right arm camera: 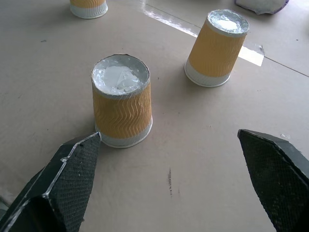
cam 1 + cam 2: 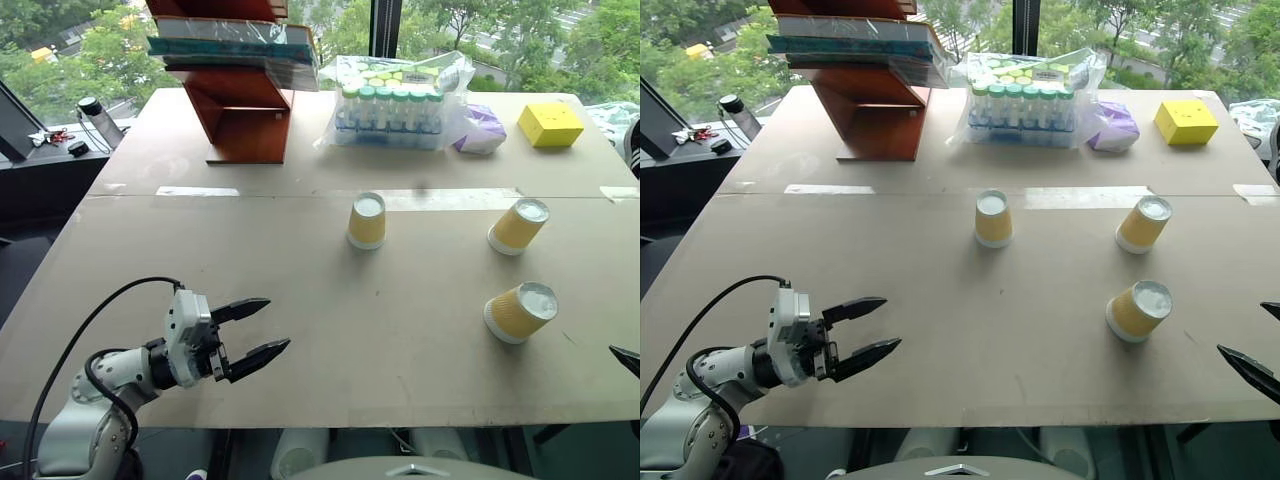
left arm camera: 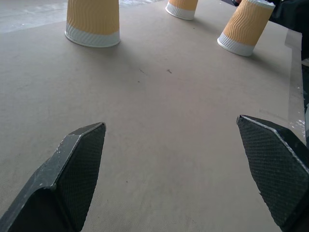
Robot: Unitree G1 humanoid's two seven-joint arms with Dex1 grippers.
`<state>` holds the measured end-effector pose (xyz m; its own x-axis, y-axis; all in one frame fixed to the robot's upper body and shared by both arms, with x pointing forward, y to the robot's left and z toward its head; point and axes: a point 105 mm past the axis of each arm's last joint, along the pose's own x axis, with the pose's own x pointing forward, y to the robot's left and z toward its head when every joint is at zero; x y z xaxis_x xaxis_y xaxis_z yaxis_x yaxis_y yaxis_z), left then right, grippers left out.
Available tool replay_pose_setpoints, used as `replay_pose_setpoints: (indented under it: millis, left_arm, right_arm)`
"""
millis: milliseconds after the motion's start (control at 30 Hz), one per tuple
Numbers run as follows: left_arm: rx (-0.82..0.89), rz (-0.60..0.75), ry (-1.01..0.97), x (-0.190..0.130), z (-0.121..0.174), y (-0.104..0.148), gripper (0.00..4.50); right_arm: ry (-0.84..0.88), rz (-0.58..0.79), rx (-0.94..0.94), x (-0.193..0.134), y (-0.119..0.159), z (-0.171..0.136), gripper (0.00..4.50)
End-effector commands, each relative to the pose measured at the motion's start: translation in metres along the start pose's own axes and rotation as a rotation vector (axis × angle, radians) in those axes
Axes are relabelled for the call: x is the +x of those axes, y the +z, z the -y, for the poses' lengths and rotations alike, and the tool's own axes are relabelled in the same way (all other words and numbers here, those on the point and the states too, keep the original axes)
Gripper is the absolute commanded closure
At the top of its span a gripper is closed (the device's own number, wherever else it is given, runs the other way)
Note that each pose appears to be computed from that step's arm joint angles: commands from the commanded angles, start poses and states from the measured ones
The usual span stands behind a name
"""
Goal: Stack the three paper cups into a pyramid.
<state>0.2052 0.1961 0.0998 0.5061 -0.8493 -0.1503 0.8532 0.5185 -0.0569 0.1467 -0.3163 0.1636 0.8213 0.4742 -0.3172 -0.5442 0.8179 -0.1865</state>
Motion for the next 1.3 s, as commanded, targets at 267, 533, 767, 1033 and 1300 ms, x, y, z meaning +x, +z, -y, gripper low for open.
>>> replay_pose_setpoints:
  millis: [267,533,767,1033,1300]
  left_arm:
    - [0.065,0.144,-0.146,0.061,0.001,0.055,0.04]
    - [0.115,0.129,-0.351,0.086,0.011,0.071,0.04]
    - [0.124,0.114,-0.452,0.082,0.019,0.082,0.04]
    - [0.146,0.067,-0.496,0.063,0.034,0.082,0.04]
    - [0.139,0.06,-0.464,0.058,0.032,0.077,0.0]
  right_arm:
    - [-0.263,0.103,0.132,0.024,0.021,-0.013,0.0]
    - [-0.302,0.104,0.239,0.059,0.01,-0.052,0.0]
    - [-0.305,0.141,0.298,0.086,0.014,-0.06,0.0]
    - [-0.365,0.077,0.269,0.106,0.0,-0.042,0.0]
    - [-0.333,0.09,0.247,0.113,0.0,-0.038,1.33]
